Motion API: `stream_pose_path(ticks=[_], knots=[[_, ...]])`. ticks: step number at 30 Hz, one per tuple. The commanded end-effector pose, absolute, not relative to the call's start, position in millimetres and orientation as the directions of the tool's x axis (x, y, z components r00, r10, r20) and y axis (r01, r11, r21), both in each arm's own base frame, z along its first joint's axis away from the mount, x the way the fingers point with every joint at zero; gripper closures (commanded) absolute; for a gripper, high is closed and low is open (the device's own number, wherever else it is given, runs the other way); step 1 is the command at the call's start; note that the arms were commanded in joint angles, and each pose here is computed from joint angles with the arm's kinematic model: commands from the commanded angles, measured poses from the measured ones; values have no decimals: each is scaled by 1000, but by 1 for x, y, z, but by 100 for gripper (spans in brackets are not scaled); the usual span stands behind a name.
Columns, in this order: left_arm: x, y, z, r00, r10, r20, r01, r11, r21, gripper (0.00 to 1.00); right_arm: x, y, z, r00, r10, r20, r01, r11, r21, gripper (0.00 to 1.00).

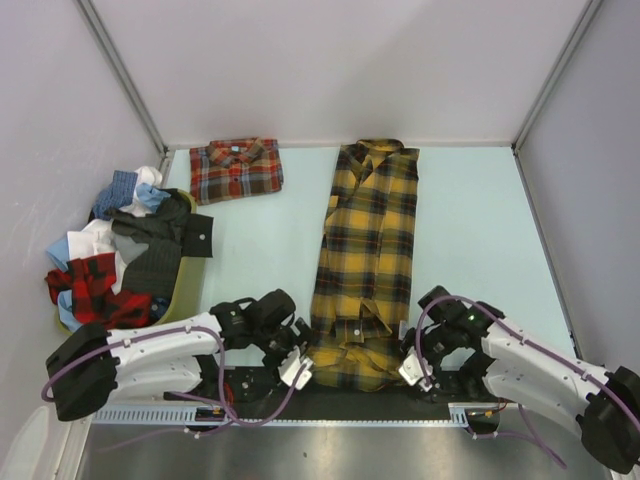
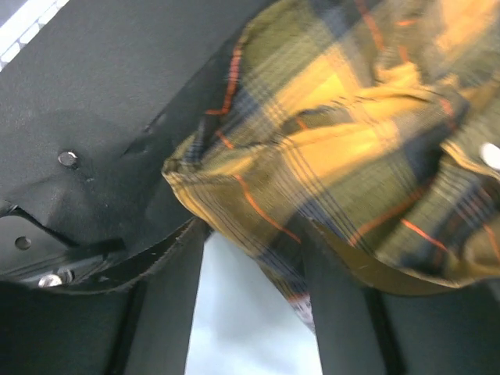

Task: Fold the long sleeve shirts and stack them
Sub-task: Fold the shirt

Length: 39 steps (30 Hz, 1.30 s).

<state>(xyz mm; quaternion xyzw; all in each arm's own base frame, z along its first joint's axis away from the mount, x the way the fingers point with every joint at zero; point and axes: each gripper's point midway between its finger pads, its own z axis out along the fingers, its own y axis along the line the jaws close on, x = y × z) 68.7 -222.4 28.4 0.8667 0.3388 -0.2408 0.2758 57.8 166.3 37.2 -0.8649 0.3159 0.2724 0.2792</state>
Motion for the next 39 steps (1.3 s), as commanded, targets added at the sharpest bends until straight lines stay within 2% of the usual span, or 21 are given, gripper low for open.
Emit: stream_pose_path(ticks=[1,8,9,11,12,14,15,16,18,19,20,23,27,30,33,39], knots=[[70,-236,32,720,409,-561,656,-663,360,12,63,174,25,738,-354,-574,-621,-690,-372,48],[70,-242,25,739,409,-535,634,-692,345,16,67,171,13,753,-406,-519,-627,-681,-377,59],[70,-243,24,744,403,-533,627,-697,348,17,68,171,13,753,-414,-512,-630,-679,-377,64],[70,-247,25,747,394,-535,620,-703,349,28,69,174,13,738,-430,-520,-650,-660,-377,74],[68,-249,25,743,388,-546,620,-706,342,33,70,175,14,734,-437,-520,-656,-653,-378,83],[66,-251,24,743,382,-550,616,-712,336,52,73,179,16,725,-448,-524,-670,-634,-386,87],[67,-251,24,743,385,-547,615,-714,334,60,75,179,16,695,-481,-535,-704,-607,-369,100],[67,-251,23,733,399,-551,628,-707,324,75,78,183,20,688,-485,-540,-713,-587,-383,100],[69,-252,25,727,413,-549,640,-699,321,86,83,188,26,654,-507,-562,-749,-537,-388,100],[69,-253,28,723,417,-551,646,-691,324,96,85,191,32,654,-500,-568,-751,-519,-409,100],[69,-253,30,720,421,-552,651,-685,326,100,85,192,36,653,-497,-572,-753,-508,-418,100],[65,-251,43,707,417,-571,662,-675,327,100,85,197,57,650,-469,-598,-758,-459,-463,100],[68,-257,64,677,421,-604,700,-622,351,100,79,197,79,572,-478,-667,-820,-366,-441,100],[76,-262,75,614,449,-649,756,-572,320,100,85,197,88,553,-490,-674,-833,-313,-457,100],[84,-265,83,611,452,-650,766,-545,341,100,87,195,92,542,-503,-674,-840,-292,-457,100],[105,-270,110,576,450,-683,802,-476,362,100,101,200,125,452,-516,-727,-883,-143,-448,100]])
